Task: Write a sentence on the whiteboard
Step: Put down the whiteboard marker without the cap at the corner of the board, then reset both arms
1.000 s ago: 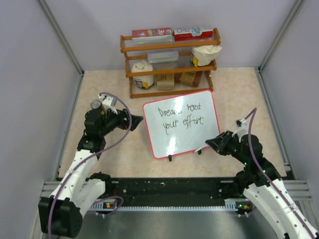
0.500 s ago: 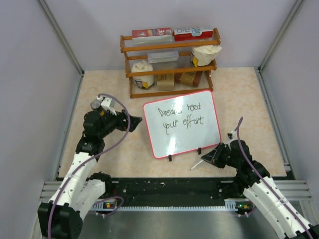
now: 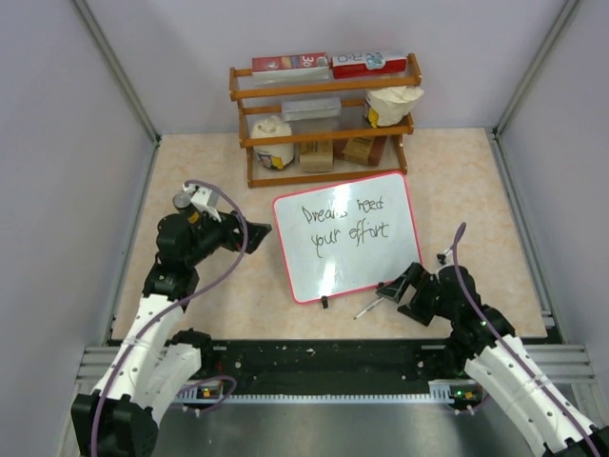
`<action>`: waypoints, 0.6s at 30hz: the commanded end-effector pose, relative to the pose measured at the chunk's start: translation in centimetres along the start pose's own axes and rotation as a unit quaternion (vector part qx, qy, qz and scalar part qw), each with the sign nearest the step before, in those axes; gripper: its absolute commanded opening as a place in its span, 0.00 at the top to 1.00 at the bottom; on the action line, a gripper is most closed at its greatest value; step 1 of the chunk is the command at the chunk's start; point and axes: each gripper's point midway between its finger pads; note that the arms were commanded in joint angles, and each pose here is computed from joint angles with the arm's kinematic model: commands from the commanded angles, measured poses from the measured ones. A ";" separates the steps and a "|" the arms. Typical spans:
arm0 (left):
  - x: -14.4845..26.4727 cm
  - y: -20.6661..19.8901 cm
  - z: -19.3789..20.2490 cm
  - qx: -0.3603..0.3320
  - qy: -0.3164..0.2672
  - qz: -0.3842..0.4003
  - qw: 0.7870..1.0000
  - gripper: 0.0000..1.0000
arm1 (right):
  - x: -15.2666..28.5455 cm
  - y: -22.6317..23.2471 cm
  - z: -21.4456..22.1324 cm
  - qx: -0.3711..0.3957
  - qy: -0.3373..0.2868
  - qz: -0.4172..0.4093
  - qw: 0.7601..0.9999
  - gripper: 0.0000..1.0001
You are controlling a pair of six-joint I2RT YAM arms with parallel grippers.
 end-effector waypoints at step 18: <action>3.9 5.9 -3.6 -0.011 -0.127 -0.212 0.969 0.01 | 8.4 9.5 -15.3 0.250 -0.323 0.041 0.912 0.01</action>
Point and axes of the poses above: each gripper's point midway between its finger pads, its own x axis back along the fingers, its own y axis along the line the jaws close on, z = x × y, and after that the axes turned 3 degrees about -x, right-handed
